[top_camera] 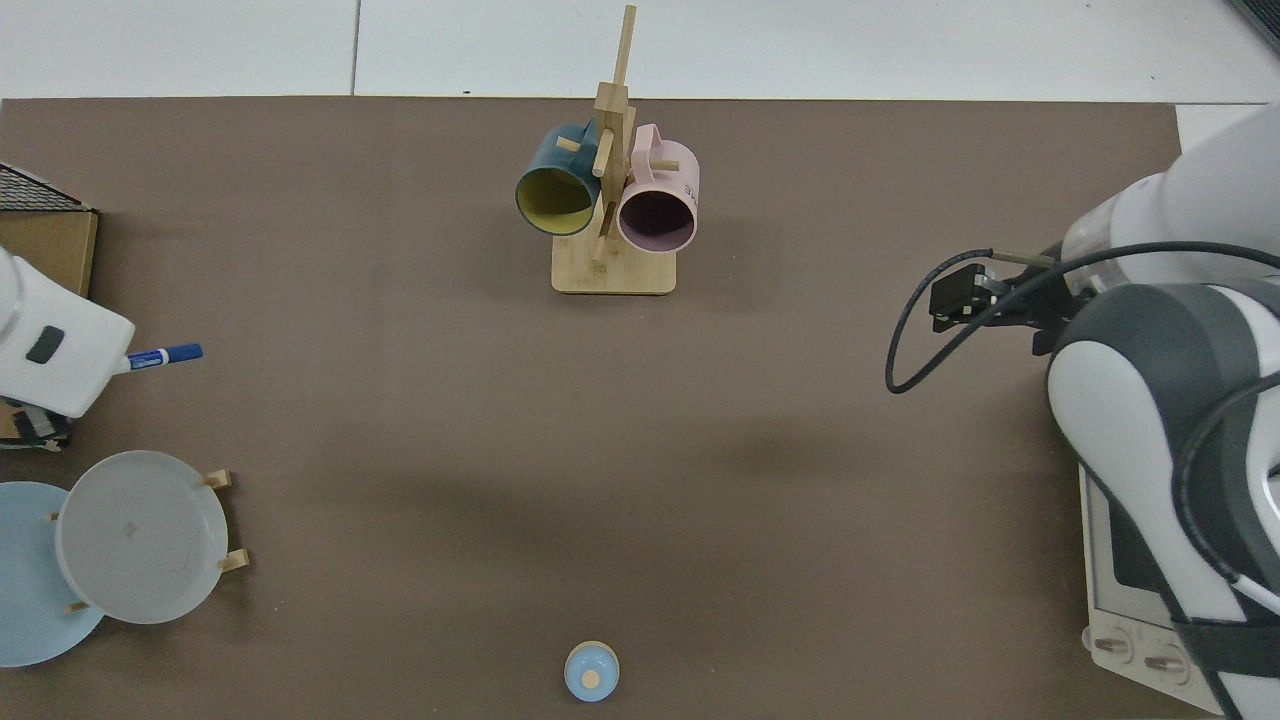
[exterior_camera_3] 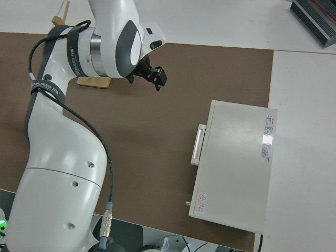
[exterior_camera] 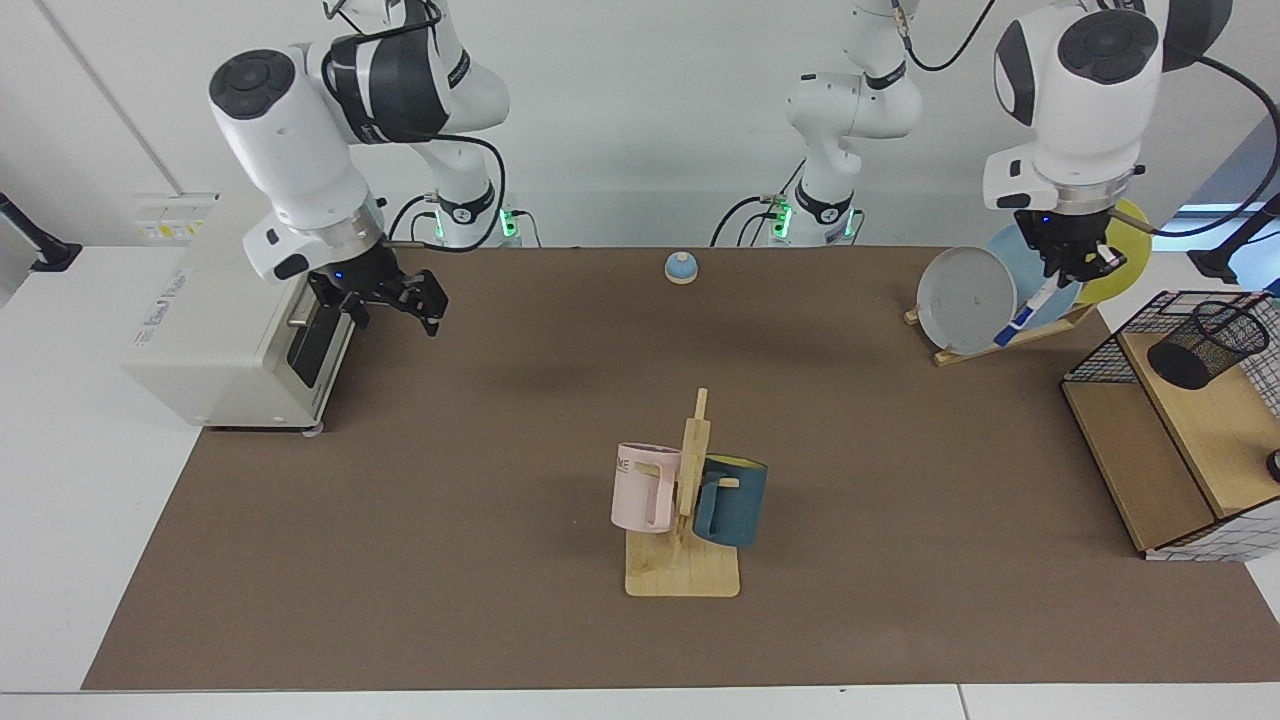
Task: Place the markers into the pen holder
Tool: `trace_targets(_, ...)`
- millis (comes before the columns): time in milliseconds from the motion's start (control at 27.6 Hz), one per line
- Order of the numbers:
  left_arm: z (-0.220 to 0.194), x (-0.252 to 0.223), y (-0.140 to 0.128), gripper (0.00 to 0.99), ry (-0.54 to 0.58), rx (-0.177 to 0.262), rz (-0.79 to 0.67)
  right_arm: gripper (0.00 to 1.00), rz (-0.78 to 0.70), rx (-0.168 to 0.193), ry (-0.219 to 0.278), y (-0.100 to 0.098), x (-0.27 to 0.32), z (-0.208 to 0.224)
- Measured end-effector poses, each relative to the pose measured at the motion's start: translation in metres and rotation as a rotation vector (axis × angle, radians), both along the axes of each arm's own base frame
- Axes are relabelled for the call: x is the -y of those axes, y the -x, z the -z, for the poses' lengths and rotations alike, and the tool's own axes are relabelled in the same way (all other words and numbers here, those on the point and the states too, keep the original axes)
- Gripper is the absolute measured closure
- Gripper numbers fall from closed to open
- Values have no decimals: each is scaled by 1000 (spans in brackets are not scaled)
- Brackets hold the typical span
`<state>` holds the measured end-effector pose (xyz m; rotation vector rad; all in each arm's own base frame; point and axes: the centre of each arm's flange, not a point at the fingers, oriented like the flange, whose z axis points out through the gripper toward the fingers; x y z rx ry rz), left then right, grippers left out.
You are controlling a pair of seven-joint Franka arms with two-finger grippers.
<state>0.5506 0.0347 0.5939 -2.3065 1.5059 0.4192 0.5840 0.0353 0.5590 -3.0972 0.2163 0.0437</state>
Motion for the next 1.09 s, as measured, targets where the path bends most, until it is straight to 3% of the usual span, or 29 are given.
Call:
trace_targets(181,-11,-49,-1,811,-43,-25,13,0,-56,-20,-8,20,19,-25)
trace_targets(290,-17,-72,-4,811,-66,-46,36,0,-120,-13,-10,26,15,-34)
trace_targets(616,-29,-121,-21,811,-113,-88,135,0,-207,-5,-2,27,14,-37)
trace_targets(1086,-54,-162,-41,811,-306,-94,243,0,-205,3,-2,29,15,-41)
